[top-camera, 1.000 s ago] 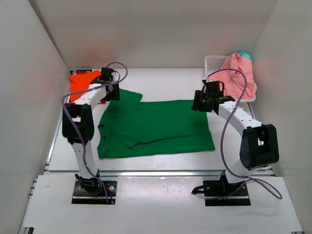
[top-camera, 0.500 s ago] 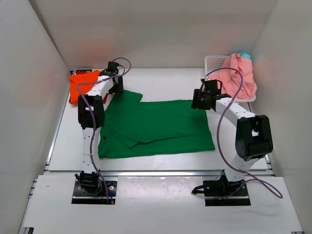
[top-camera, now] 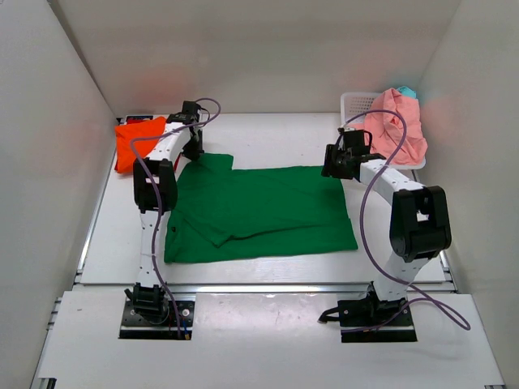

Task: Fold and stack the t-shirts
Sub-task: Grap the side of the flattened tshirt furthest away from the robot with both arms

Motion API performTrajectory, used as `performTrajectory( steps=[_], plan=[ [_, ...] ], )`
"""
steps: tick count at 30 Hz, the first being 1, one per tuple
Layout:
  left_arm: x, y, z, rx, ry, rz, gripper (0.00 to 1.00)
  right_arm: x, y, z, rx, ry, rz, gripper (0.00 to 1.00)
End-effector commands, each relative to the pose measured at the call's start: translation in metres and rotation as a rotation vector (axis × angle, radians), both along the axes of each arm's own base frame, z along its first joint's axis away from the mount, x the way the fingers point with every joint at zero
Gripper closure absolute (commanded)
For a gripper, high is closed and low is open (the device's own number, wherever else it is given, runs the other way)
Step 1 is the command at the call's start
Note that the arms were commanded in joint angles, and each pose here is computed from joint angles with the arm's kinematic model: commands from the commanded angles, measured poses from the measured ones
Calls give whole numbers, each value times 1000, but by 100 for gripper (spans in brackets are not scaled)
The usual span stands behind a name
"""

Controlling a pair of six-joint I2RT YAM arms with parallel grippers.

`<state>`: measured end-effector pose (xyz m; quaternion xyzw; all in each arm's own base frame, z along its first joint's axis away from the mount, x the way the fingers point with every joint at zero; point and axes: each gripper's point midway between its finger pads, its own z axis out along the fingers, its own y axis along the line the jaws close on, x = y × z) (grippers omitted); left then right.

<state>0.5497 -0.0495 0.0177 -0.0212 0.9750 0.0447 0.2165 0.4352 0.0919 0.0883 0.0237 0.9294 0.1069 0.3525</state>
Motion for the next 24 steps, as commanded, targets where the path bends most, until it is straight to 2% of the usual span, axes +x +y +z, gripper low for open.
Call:
performTrajectory(
  steps=[1,6,10,24],
  plan=[
    [-21,-7,-9,-55,82,-37,100,26,-12,9,-20,-74,-64,55],
    [-18,-18,7,-104,38,-55,100,42,-26,8,-96,-122,-173,52],
    [-19,-22,26,-131,5,-60,100,54,-32,4,-90,-134,-216,50],
    [-28,-27,66,-202,-93,-58,100,79,-14,-41,-138,-17,-220,51]
  ],
)
